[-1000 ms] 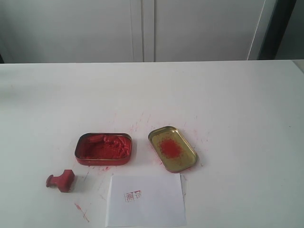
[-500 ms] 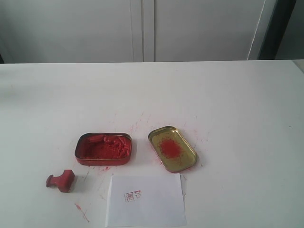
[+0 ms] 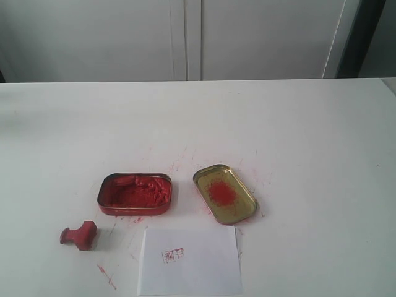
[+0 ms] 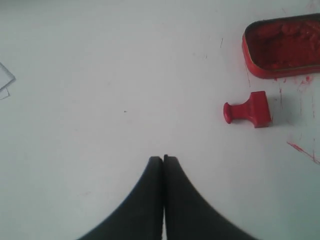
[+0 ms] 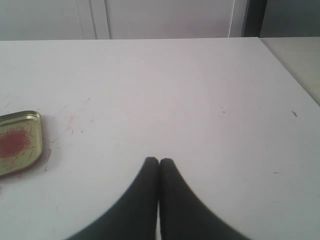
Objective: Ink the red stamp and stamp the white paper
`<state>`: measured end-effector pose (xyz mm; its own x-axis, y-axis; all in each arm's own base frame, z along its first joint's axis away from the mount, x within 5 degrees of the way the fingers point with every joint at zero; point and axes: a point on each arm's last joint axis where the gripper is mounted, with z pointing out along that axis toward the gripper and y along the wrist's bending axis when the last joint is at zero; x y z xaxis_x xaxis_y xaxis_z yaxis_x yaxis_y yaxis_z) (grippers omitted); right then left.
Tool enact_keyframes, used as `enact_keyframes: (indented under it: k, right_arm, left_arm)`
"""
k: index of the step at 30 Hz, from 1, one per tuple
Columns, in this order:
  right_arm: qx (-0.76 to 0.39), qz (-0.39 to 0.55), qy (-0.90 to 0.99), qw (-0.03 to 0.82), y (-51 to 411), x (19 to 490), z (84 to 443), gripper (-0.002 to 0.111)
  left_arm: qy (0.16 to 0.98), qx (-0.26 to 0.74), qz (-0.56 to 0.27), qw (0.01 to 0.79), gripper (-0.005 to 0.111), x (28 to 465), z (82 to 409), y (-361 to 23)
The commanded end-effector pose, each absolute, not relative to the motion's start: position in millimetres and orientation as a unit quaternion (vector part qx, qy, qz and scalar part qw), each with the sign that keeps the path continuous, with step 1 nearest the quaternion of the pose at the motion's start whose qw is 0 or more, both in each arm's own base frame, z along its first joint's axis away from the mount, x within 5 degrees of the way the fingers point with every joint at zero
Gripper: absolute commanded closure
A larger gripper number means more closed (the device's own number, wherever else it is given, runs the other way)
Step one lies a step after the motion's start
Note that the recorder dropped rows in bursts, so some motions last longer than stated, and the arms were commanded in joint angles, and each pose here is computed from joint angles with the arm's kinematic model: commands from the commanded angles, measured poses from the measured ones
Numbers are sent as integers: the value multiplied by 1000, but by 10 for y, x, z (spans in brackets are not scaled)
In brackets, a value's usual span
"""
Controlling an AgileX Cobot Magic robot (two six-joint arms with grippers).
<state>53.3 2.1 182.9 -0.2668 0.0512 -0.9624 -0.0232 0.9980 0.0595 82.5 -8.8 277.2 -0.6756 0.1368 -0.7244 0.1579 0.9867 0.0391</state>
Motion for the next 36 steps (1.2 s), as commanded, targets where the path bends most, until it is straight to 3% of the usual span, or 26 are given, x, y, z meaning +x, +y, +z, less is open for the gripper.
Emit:
enact_keyframes:
  k: [1, 17, 36]
  right_arm:
    - [9, 32, 792, 610, 21, 534, 1822, 108]
    - [9, 32, 792, 610, 21, 534, 1822, 108]
    - [9, 32, 792, 610, 21, 534, 1822, 108]
  left_arm:
    - [900, 77, -20, 428, 107, 691, 2813, -93]
    - [852, 75, -19, 519, 107, 342, 2874, -81]
    - [807, 41, -33, 588, 107, 453, 2043, -74]
